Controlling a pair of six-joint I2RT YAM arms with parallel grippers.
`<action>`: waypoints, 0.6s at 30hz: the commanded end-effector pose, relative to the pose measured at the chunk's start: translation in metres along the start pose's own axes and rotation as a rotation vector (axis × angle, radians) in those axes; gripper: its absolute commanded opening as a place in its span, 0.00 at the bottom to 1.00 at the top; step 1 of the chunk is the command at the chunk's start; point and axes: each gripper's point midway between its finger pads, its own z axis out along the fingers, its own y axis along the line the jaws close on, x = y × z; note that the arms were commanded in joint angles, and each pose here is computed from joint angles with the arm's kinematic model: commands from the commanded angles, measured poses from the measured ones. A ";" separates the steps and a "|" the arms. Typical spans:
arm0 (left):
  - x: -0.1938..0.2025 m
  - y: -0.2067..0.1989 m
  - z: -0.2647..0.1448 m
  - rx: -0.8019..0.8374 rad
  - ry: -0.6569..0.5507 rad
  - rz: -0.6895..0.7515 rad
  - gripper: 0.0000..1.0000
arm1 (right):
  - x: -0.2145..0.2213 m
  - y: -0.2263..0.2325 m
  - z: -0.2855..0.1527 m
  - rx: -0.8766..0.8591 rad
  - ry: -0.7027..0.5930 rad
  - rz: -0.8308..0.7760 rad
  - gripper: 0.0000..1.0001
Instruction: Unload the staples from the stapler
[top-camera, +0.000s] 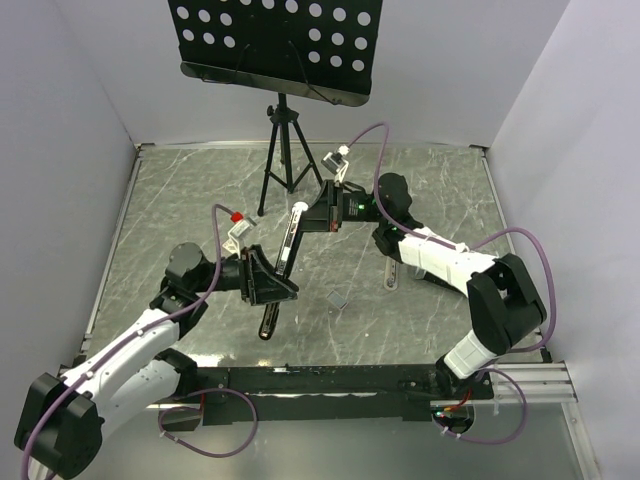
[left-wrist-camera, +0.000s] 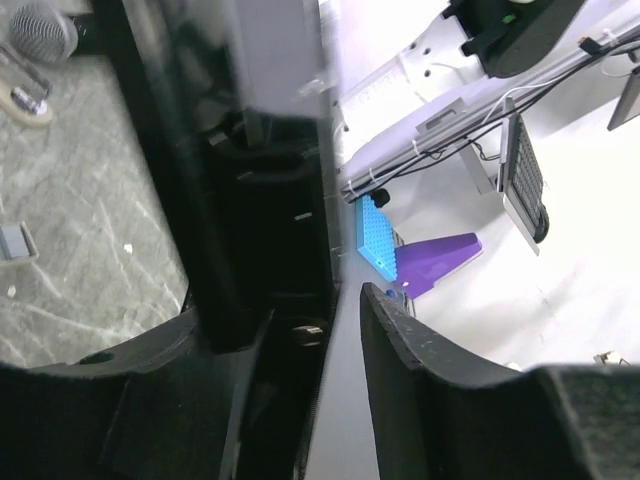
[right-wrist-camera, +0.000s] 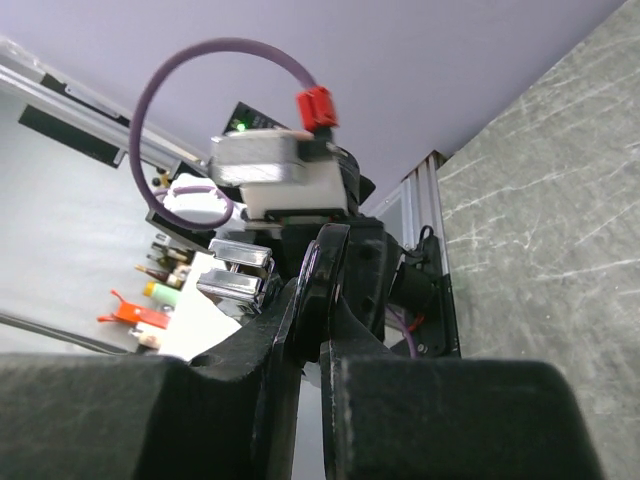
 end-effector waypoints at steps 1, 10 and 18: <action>-0.014 -0.020 0.000 0.052 -0.053 0.087 0.53 | -0.011 0.024 -0.001 -0.079 -0.045 -0.061 0.00; -0.025 -0.018 0.002 0.036 -0.100 0.064 0.51 | -0.004 0.021 -0.005 -0.062 -0.035 -0.068 0.00; -0.029 -0.017 0.000 0.011 -0.152 0.054 0.59 | -0.003 0.019 -0.007 -0.059 -0.042 -0.068 0.00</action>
